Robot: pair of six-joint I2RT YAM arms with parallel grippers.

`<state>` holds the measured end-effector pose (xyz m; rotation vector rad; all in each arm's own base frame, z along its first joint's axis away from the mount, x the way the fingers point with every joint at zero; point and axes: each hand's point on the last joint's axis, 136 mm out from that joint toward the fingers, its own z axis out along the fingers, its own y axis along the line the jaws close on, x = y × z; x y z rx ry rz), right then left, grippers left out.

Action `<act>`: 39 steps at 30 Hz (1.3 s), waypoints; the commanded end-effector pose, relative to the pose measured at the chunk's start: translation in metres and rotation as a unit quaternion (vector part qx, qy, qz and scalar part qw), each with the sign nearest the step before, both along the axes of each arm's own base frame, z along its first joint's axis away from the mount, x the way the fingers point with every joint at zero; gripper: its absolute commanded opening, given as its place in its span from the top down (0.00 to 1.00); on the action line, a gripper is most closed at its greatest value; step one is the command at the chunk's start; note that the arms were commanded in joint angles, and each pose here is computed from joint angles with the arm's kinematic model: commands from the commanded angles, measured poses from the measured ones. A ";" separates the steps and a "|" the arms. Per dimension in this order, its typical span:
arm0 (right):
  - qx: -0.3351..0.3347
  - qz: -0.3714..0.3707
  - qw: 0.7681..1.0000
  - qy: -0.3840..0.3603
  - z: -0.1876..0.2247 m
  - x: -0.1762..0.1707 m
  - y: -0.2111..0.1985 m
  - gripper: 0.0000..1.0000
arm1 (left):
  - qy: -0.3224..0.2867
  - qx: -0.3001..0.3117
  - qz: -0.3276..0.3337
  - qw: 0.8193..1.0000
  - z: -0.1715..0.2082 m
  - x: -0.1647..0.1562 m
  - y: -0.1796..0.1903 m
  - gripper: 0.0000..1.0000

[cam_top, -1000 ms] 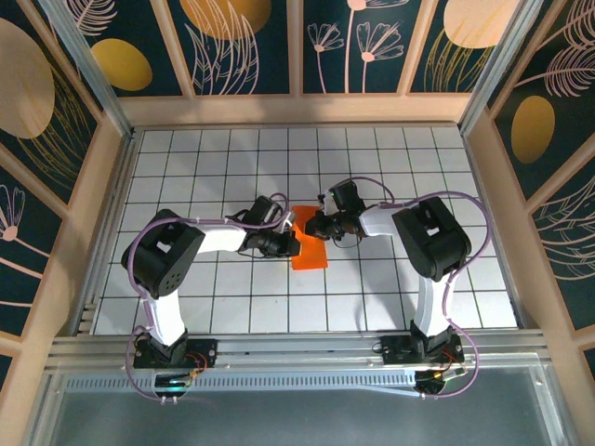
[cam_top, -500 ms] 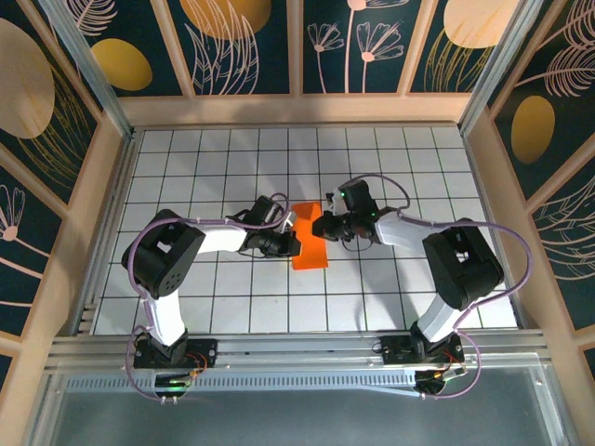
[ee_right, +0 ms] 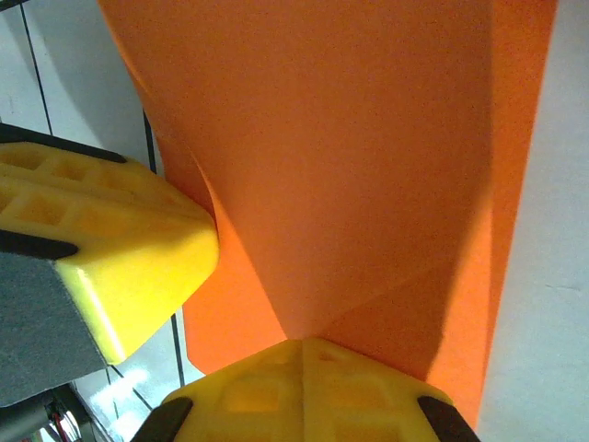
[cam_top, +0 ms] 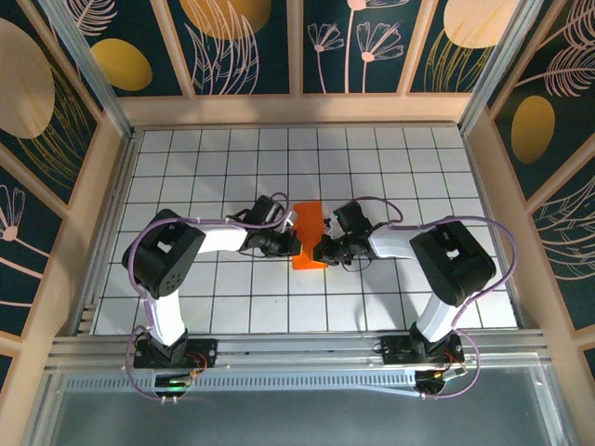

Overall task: Fold a paper plane with a square sheet of paper (fold left side to right side)
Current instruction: Hold the square sheet of paper at the center of the table, then first fold the square sheet of paper in half at the center of the table.

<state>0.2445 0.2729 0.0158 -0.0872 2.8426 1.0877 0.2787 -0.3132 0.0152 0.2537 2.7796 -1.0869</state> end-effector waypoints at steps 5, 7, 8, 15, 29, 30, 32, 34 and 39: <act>-0.078 -0.008 0.997 0.027 -0.040 -0.015 -0.027 1.00 | -0.019 -0.031 0.026 0.999 0.021 0.034 -0.008 0.95; -0.083 -0.010 0.996 0.027 -0.043 -0.014 -0.030 1.00 | -0.024 -0.028 0.031 0.999 0.018 0.042 -0.006 0.95; -0.085 -0.011 0.996 0.027 -0.044 -0.013 -0.031 1.00 | -0.025 -0.027 0.033 0.999 0.016 0.046 -0.004 0.95; -0.095 -0.011 0.995 0.028 -0.049 -0.010 -0.036 1.00 | -0.029 -0.011 0.040 0.999 0.000 0.059 0.002 0.95; -0.127 -0.015 0.991 0.035 -0.059 -0.013 -0.052 1.00 | -0.043 0.048 0.078 0.995 -0.020 0.079 0.031 0.95; -0.127 -0.014 0.991 0.034 -0.059 -0.013 -0.052 1.00 | -0.046 0.052 0.080 0.994 -0.020 0.084 0.033 0.95; -0.126 -0.015 0.991 0.035 -0.060 -0.013 -0.052 1.00 | -0.053 0.058 0.085 0.993 -0.019 0.094 0.036 0.95; -0.127 -0.016 0.991 0.036 -0.061 -0.013 -0.053 1.00 | -0.059 0.061 0.090 0.992 -0.019 0.105 0.038 0.95; -0.126 -0.017 0.991 0.037 -0.061 -0.014 -0.054 1.00 | -0.070 0.066 0.103 0.990 -0.017 0.135 0.045 0.95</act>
